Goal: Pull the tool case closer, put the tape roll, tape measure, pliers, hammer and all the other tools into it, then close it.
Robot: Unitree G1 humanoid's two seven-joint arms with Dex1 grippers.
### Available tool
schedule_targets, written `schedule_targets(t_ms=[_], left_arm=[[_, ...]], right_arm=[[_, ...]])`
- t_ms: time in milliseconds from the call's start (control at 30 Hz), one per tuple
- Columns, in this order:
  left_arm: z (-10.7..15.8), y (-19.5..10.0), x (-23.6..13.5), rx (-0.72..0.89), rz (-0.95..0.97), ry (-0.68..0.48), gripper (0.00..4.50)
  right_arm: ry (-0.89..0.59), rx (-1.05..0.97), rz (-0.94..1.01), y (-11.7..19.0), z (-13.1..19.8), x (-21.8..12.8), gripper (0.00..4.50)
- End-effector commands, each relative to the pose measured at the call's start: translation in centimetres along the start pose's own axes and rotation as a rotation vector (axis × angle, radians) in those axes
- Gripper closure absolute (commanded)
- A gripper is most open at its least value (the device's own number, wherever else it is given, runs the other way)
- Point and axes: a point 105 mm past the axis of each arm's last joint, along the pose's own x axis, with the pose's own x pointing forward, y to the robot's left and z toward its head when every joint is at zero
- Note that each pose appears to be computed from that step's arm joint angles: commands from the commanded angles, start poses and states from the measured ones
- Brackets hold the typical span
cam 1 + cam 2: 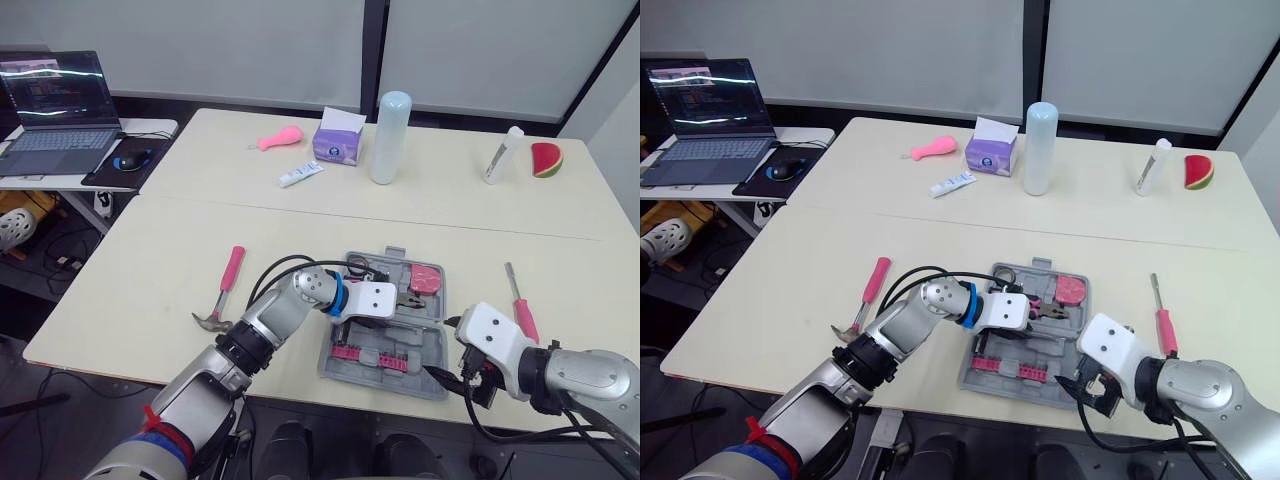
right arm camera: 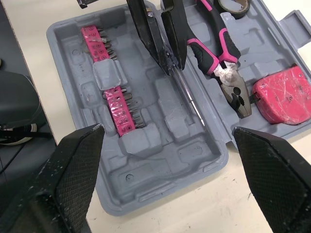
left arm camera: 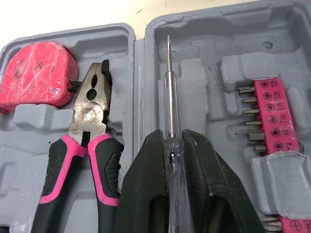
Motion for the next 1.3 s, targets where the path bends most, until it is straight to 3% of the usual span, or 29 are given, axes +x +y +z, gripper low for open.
schedule_targets(t_ms=[33, 267, 433, 567, 833, 1300], left_arm=[[1.0, 0.7, -0.3, 0.038, 0.03, -0.015, 3.07], [3.5, 1.8, -1.9, -0.023, 0.084, -0.101, 1.0], [3.2, 2.3, -3.6, -0.041, 0.085, -0.103, 1.0], [1.8, 1.6, -4.3, -0.017, 0.025, -0.067, 1.87], [1.1, 0.0, -4.0, 0.001, -0.049, -0.055, 4.43], [-0.8, -0.3, -1.4, -0.002, -0.015, 0.008, 4.47]], right_arm=[[-0.036, -0.026, -0.026, -0.2, 1.0, -0.4, 0.0], [-0.052, -0.015, -0.035, -0.1, 1.3, -0.5, 0.0], [-0.063, -0.005, -0.037, 0.0, 1.4, -0.4, 0.0], [-0.068, -0.006, -0.04, -0.1, 1.5, -0.3, 0.0], [-0.068, -0.004, -0.041, -0.1, 1.5, -0.3, 0.0], [-0.072, -0.003, -0.033, 0.1, 1.6, -0.2, 0.0]])
